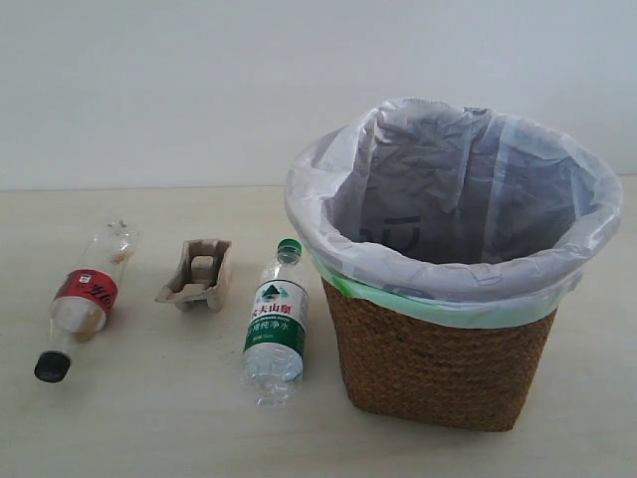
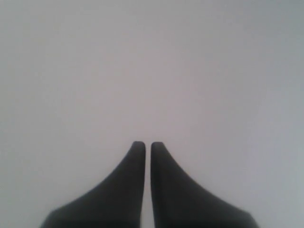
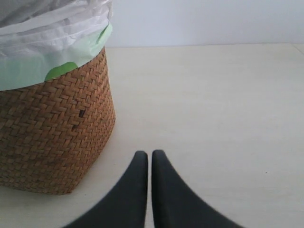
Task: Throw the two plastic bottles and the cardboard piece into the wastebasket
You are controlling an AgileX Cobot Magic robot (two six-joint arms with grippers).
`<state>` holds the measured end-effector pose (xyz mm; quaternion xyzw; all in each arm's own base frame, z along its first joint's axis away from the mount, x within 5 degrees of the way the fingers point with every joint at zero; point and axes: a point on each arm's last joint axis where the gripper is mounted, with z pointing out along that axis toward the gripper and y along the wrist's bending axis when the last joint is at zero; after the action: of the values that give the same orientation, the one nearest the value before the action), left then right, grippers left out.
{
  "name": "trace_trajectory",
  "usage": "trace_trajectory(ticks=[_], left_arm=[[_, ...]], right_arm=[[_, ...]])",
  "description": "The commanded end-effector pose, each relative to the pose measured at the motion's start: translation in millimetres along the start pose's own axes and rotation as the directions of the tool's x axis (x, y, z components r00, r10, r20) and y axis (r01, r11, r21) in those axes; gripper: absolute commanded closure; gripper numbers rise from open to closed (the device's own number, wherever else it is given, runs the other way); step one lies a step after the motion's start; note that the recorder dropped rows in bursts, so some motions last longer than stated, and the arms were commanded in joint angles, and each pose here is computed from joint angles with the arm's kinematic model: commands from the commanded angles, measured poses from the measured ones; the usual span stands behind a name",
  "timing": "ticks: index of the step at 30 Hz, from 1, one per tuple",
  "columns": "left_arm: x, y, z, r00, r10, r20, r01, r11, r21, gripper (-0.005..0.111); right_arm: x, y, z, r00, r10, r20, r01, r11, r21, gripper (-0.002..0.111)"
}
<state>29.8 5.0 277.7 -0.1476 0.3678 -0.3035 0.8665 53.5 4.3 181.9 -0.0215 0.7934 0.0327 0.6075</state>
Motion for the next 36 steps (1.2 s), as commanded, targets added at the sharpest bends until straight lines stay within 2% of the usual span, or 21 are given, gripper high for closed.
trace_trajectory(ticks=[1, 5, 8, 11, 13, 16, 19, 23, 27, 30, 33, 36], left_arm=[[-22, -19.7, 22, 0.994, 0.110, 0.009, -0.110, 0.994, 0.015, 0.103], [-38, -37.2, 55, 0.954, 0.280, -0.104, -0.283, 0.959, -0.010, 0.103], [-42, -44.6, 80, 0.891, 0.391, -0.230, -0.404, 0.915, -0.009, 0.103], [-41, -48.3, 101, 0.815, 0.451, -0.364, -0.482, 0.876, 0.007, 0.103], [-38, -48.2, 115, 0.770, 0.440, -0.462, -0.493, 0.870, 0.008, 0.103], [-26, -42.8, 134, 0.672, 0.415, -0.613, -0.516, 0.856, 0.015, 0.103], [-10, -32.8, 151, 0.556, 0.380, -0.739, -0.542, 0.840, 0.024, 0.103], [18, -14.7, 170, 0.390, 0.264, -0.882, -0.541, 0.841, 0.012, 0.103], [48, 5.7, 183, 0.206, 0.180, -0.962, -0.555, 0.831, 0.037, 0.103], [67, 20.8, 185, 0.114, 0.138, -0.984, -0.562, 0.825, 0.050, 0.101], [86, 34.9, 186, 0.040, 0.109, -0.993, -0.565, 0.822, 0.068, 0.085], [102, 46.9, 185, -0.041, 0.112, -0.993, -0.564, 0.818, 0.116, 0.053]], right_arm=[[-1, 0, 0, 1.000, -0.003, 0.010, 0.003, 1.000, 0.006, 0.108], [-1, 0, 0, 1.000, -0.003, 0.010, 0.003, 1.000, 0.006, 0.108], [-1, 0, 0, 1.000, -0.003, 0.010, 0.003, 1.000, 0.006, 0.108], [-1, 0, 0, 1.000, -0.003, 0.010, 0.003, 1.000, 0.006, 0.108], [-1, 0, 0, 1.000, -0.003, 0.010, 0.003, 1.000, 0.006, 0.108], [-1, 0, 0, 1.000, -0.003, 0.010, 0.003, 1.000, 0.006, 0.108], [-1, 0, 0, 1.000, -0.003, 0.011, 0.003, 1.000, 0.006, 0.108], [-1, 0, 0, 1.000, -0.003, 0.011, 0.003, 1.000, 0.006, 0.108], [-1, 0, 0, 1.000, -0.003, 0.011, 0.003, 1.000, 0.006, 0.108], [-1, 0, 0, 1.000, -0.003, 0.011, 0.003, 1.000, 0.006, 0.108], [-1, 0, 0, 1.000, -0.003, 0.011, 0.003, 1.000, 0.006, 0.108], [-1, 0, 0, 1.000, -0.003, 0.011, 0.003, 1.000, 0.006, 0.108]])
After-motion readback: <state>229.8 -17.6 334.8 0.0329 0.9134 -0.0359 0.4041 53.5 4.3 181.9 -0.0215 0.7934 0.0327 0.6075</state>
